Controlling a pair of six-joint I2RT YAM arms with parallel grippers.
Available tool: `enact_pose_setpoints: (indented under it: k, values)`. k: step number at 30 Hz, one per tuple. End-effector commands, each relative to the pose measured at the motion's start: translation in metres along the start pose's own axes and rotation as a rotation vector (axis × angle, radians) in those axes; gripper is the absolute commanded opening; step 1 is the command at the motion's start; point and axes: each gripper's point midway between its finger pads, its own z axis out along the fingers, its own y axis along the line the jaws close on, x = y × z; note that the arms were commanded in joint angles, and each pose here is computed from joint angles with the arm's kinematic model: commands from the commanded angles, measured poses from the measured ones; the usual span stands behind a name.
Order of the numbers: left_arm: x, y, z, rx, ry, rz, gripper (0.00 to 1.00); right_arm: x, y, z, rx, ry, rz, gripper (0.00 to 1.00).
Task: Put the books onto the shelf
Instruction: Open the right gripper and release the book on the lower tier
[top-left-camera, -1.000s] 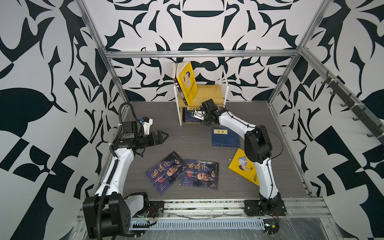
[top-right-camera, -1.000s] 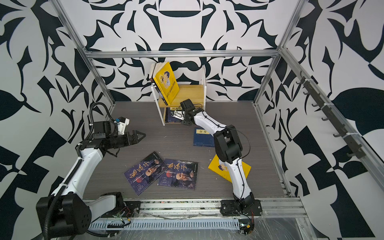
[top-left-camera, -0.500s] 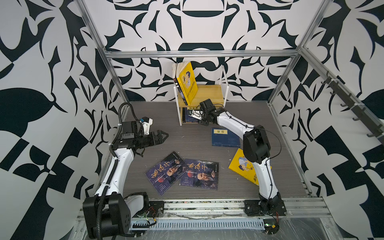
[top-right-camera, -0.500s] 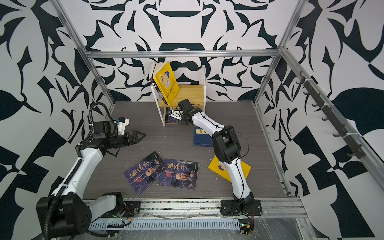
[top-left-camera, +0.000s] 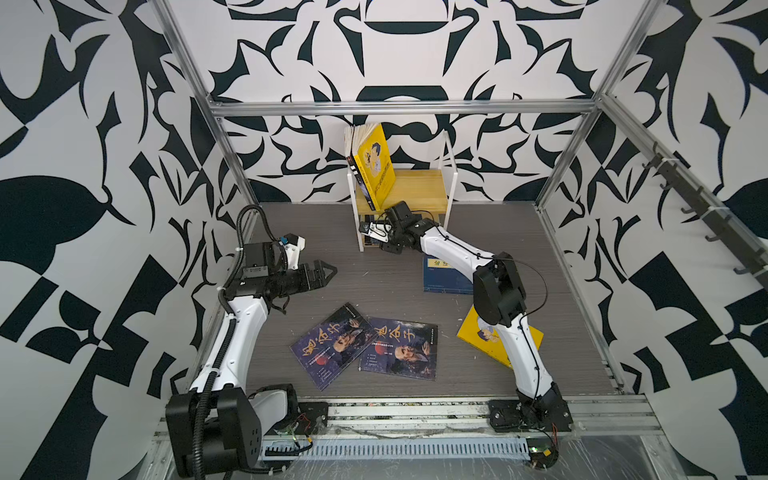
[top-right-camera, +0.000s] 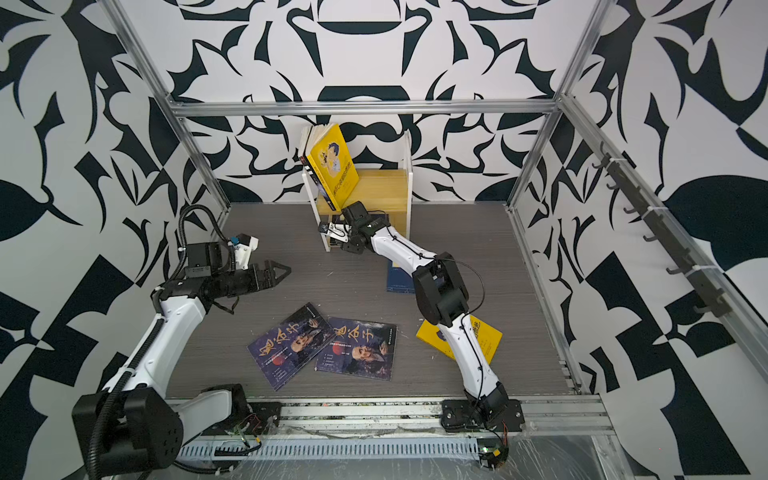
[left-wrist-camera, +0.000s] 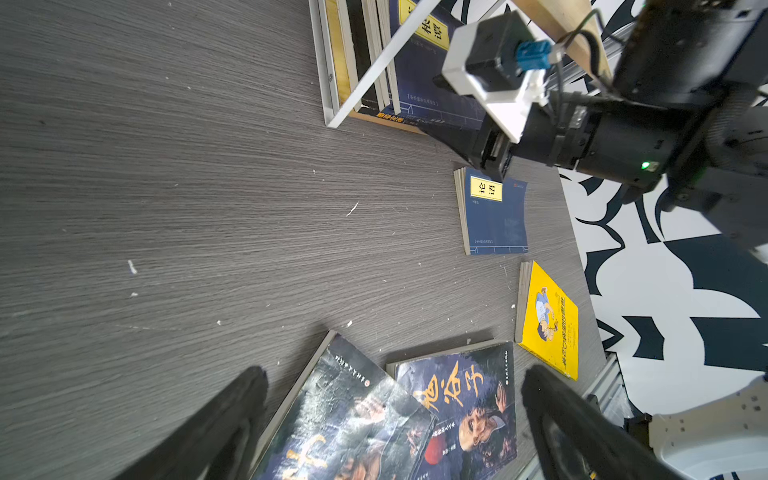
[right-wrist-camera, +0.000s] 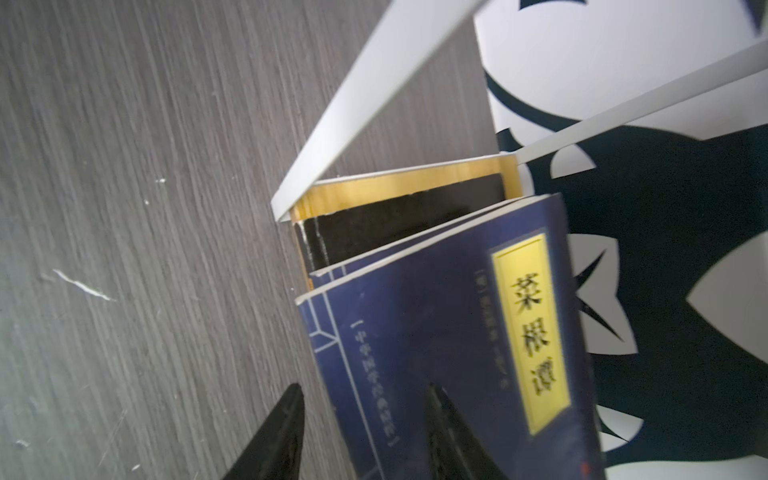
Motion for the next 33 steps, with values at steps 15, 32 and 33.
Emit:
enact_pose_setpoints:
  k: [15, 32, 33]
  values:
    - [-0.002, -0.003, -0.002, 0.014, -0.011, 0.010, 1.00, -0.023, -0.020, -0.007, 0.047, -0.067, 0.038, 0.37]
    - [-0.003, 0.001, 0.000, -0.001, -0.011, 0.018, 1.00, -0.034, -0.029, -0.013, 0.065, -0.098, 0.024, 0.34]
    - [-0.004, 0.000, -0.002, 0.000, -0.012, 0.019, 1.00, -0.036, -0.026, -0.016, 0.056, -0.099, 0.021, 0.36]
